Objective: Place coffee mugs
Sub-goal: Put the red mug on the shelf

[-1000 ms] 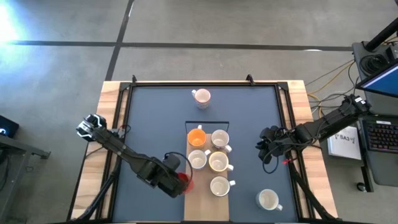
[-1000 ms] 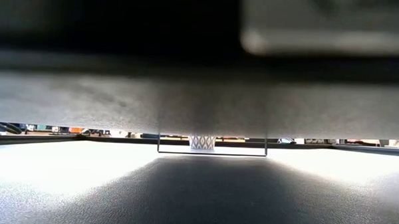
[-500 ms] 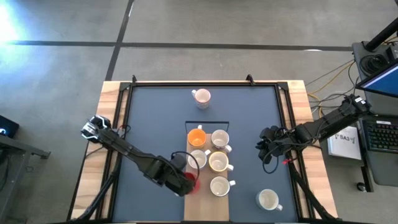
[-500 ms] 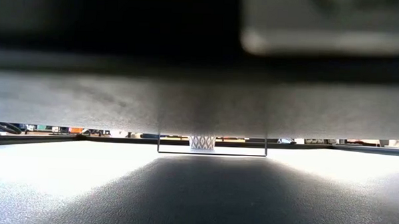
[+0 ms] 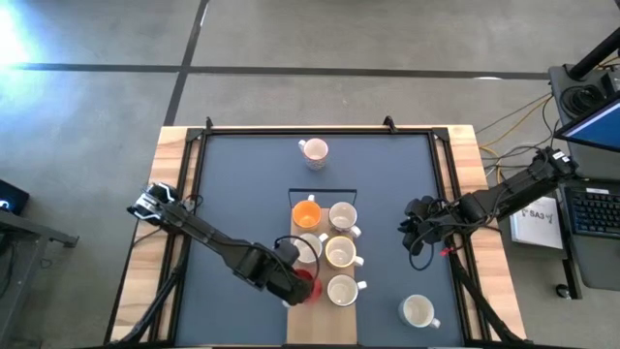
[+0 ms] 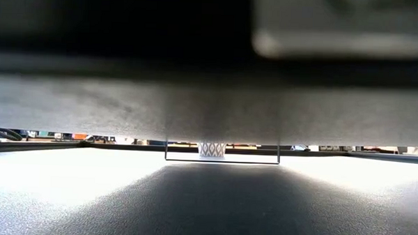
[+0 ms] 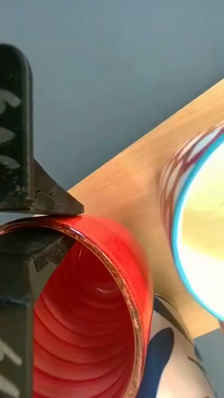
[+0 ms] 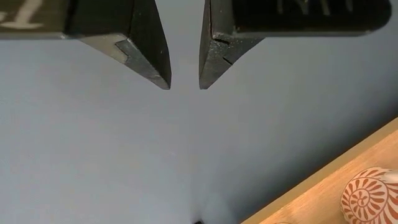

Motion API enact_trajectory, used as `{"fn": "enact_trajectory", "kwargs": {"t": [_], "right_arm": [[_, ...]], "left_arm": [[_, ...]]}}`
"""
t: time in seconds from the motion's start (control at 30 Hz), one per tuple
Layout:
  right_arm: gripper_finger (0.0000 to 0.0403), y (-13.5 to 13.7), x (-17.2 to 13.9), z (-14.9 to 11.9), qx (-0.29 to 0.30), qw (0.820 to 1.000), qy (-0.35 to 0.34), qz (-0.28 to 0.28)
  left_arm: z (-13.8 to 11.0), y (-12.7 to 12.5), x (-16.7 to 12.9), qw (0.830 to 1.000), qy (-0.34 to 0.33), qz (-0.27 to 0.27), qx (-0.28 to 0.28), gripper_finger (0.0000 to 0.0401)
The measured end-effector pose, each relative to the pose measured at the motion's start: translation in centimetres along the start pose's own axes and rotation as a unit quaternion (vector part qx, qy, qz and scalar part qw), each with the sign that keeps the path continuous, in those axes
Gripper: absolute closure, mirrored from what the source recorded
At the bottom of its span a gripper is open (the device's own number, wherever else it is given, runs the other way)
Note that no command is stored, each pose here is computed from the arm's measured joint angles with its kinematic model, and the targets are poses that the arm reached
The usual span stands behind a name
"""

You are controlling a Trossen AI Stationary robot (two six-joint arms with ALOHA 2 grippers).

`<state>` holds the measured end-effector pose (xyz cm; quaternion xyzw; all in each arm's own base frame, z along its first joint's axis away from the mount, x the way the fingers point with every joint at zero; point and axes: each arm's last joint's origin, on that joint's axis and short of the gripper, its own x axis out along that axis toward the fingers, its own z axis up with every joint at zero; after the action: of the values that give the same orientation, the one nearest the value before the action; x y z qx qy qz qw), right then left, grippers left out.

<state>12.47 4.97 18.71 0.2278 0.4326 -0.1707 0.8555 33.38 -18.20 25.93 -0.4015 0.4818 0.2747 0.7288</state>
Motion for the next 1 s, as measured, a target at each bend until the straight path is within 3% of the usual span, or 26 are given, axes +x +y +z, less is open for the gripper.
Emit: {"fn": "enact_trajectory", "kwargs": {"t": [0.3, 1.0], "right_arm": [[0.0327, 0.0, 0.0, 0.0, 0.000, 1.000, 0.000, 0.000], [0.0335, 0.0, 0.0, 0.0, 0.000, 1.000, 0.000, 0.000]], "left_arm": [[0.5, -0.5, -2.1, 1.000, 0.003, 0.010, 0.003, 0.0388], [0.2, -0.3, -1.4, 0.999, 0.032, 0.024, -0.021, 0.0386]]}}
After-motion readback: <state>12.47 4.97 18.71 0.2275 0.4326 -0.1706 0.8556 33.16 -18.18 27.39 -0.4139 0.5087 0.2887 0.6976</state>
